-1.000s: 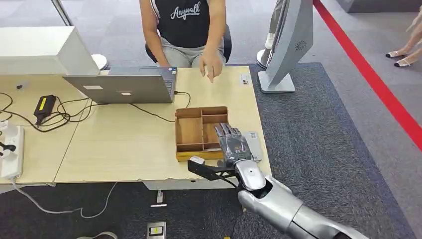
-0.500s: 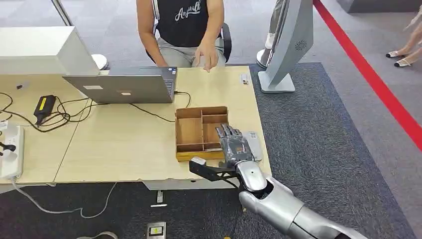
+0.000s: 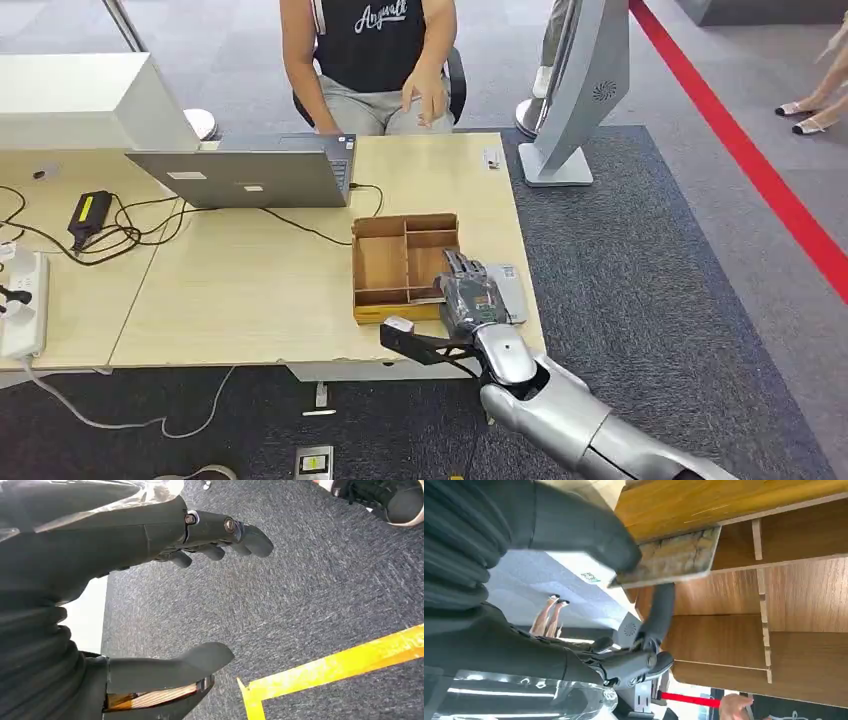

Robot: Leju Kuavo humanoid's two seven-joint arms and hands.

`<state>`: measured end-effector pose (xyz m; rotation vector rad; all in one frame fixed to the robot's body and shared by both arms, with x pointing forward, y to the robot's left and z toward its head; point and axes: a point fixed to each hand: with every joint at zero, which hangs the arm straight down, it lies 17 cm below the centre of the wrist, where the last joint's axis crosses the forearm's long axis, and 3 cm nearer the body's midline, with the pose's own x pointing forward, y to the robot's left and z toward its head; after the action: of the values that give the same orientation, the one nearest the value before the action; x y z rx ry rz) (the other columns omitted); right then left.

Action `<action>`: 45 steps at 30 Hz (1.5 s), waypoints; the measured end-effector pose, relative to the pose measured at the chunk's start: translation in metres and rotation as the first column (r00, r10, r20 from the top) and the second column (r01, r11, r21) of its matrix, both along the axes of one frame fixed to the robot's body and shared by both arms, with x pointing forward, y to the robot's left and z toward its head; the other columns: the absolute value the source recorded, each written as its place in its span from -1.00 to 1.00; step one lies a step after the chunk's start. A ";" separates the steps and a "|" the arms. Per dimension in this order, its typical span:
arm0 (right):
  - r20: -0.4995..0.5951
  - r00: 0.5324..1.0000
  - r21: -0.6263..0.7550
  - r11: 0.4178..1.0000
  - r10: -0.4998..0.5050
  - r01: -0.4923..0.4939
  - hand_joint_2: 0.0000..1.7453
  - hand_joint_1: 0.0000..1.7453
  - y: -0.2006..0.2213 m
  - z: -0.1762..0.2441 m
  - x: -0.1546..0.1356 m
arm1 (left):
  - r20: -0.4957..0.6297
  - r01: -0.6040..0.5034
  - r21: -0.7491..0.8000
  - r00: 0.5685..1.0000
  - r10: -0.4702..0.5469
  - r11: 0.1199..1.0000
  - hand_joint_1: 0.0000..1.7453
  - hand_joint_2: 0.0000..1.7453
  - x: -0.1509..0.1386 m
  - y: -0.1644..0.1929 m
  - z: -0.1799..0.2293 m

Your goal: Pass the card to the sensor for recognition and then transmit it.

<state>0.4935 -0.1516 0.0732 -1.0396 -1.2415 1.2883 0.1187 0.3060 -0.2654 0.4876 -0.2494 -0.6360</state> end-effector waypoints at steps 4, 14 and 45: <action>-0.001 1.000 0.001 1.000 -0.002 0.002 1.00 1.00 -0.001 0.000 0.000 | 0.000 0.000 0.000 1.000 0.000 1.000 -1.00 1.00 0.000 0.000 0.000; 0.000 1.000 0.004 1.000 -0.003 0.003 1.00 1.00 -0.001 0.001 0.000 | 0.000 0.001 0.000 1.000 -0.001 1.000 -1.00 1.00 0.000 0.000 0.000; 0.277 0.961 0.125 0.992 -0.029 -0.006 1.00 1.00 -0.007 0.107 0.027 | 0.006 0.031 0.006 0.999 -0.031 0.999 -1.00 1.00 0.002 -0.001 0.001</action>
<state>0.5203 -0.1587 0.1806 -1.1633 -1.5053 1.0649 0.1210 0.3052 -0.2648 0.4919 -0.2613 -0.6658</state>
